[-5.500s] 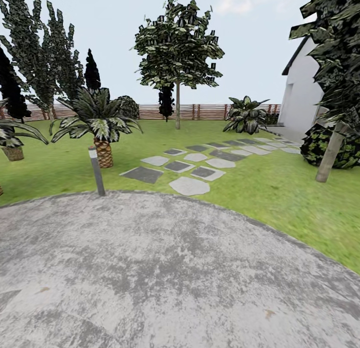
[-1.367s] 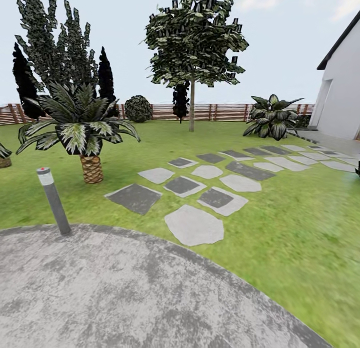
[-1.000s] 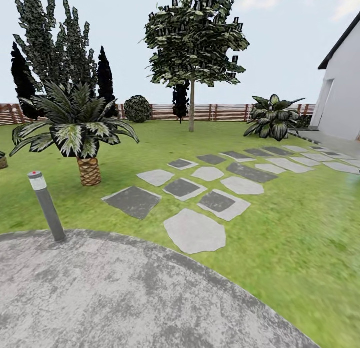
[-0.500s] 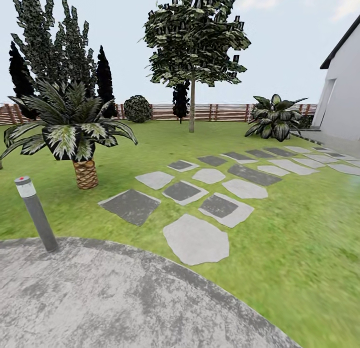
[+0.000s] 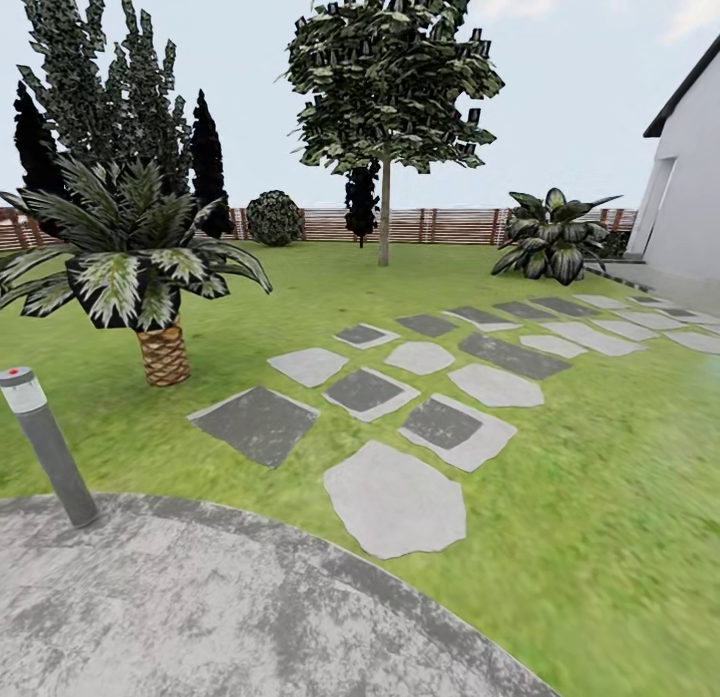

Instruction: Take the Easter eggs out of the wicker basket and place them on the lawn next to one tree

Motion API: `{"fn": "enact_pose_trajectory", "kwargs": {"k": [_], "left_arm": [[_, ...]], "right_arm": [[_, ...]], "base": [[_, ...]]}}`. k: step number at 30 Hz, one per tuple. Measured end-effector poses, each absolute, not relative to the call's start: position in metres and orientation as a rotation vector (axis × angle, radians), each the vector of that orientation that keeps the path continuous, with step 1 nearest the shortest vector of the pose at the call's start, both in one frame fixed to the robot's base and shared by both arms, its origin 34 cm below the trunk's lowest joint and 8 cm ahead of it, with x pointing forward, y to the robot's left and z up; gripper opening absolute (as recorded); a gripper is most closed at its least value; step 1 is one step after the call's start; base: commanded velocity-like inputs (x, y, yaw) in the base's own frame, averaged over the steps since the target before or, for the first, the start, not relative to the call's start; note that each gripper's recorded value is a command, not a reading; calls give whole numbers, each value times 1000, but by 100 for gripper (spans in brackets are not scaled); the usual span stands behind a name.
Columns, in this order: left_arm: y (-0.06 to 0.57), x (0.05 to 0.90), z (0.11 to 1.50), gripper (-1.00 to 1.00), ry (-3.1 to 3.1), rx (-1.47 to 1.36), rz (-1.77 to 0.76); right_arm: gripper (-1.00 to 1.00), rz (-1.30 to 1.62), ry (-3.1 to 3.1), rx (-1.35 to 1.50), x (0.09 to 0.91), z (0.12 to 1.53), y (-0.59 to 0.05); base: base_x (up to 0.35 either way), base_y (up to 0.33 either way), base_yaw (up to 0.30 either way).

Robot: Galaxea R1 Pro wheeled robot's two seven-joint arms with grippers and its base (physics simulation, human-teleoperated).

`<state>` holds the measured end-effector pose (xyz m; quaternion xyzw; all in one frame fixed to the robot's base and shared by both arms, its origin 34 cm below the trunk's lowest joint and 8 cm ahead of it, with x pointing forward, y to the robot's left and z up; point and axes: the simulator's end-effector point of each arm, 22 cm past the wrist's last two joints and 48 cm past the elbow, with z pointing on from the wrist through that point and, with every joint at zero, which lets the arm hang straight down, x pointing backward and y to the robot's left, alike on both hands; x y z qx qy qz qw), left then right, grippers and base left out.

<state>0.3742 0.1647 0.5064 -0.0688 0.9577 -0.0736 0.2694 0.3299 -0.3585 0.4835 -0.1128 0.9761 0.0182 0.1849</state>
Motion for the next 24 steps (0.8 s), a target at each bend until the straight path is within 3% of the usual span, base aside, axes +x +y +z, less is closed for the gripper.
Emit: {"fn": "enact_pose_trajectory", "kwargs": {"k": [24], "left_arm": [[165,374,506,100,2583,-184,-197]], "right_arm": [[100,51,2751,-315,330,483,-358]], "base": [[335,0,0]]}}
